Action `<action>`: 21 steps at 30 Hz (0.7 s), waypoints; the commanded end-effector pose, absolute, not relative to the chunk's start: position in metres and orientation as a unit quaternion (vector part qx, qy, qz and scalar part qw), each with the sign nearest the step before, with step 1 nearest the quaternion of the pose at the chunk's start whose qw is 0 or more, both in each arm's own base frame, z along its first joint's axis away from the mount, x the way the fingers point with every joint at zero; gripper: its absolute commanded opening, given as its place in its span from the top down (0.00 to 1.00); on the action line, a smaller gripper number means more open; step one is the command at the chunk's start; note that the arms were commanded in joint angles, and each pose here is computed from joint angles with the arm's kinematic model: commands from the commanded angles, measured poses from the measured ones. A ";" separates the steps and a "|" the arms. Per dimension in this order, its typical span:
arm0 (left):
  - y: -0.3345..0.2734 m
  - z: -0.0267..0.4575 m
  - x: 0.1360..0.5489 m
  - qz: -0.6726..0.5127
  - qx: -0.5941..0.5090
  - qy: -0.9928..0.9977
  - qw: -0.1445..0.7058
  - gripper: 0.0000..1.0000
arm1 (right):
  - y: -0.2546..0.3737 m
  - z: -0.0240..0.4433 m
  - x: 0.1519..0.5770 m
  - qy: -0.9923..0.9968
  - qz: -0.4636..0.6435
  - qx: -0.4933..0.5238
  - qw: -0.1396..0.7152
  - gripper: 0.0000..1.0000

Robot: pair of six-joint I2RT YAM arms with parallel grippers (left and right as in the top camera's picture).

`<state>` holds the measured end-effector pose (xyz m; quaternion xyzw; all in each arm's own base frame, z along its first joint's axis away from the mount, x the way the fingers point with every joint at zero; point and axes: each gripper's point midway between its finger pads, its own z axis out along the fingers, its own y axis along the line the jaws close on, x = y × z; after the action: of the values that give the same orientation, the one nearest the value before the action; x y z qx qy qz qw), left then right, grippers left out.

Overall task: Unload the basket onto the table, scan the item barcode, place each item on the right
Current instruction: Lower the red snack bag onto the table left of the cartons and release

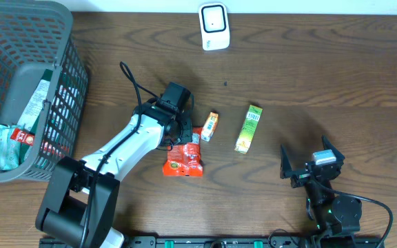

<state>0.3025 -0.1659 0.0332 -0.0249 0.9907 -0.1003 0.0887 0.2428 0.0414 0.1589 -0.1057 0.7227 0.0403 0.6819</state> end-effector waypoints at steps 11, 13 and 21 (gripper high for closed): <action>-0.137 0.074 0.308 -0.044 -0.033 0.992 0.111 0.83 | 0.043 0.159 0.242 0.723 0.046 -0.104 0.682 0.01; -0.129 0.064 0.299 -0.023 -0.033 0.995 0.092 0.83 | 0.043 0.159 0.242 0.723 0.046 -0.104 0.682 0.01; -0.089 0.024 0.288 0.094 -0.054 0.992 0.066 0.84 | 0.043 0.159 0.242 0.723 0.046 -0.104 0.682 0.01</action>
<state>0.2865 -0.1141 0.0377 -0.0415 0.9969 0.0228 0.0629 0.2428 0.0414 0.1589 -0.1059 0.7226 0.0402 0.6819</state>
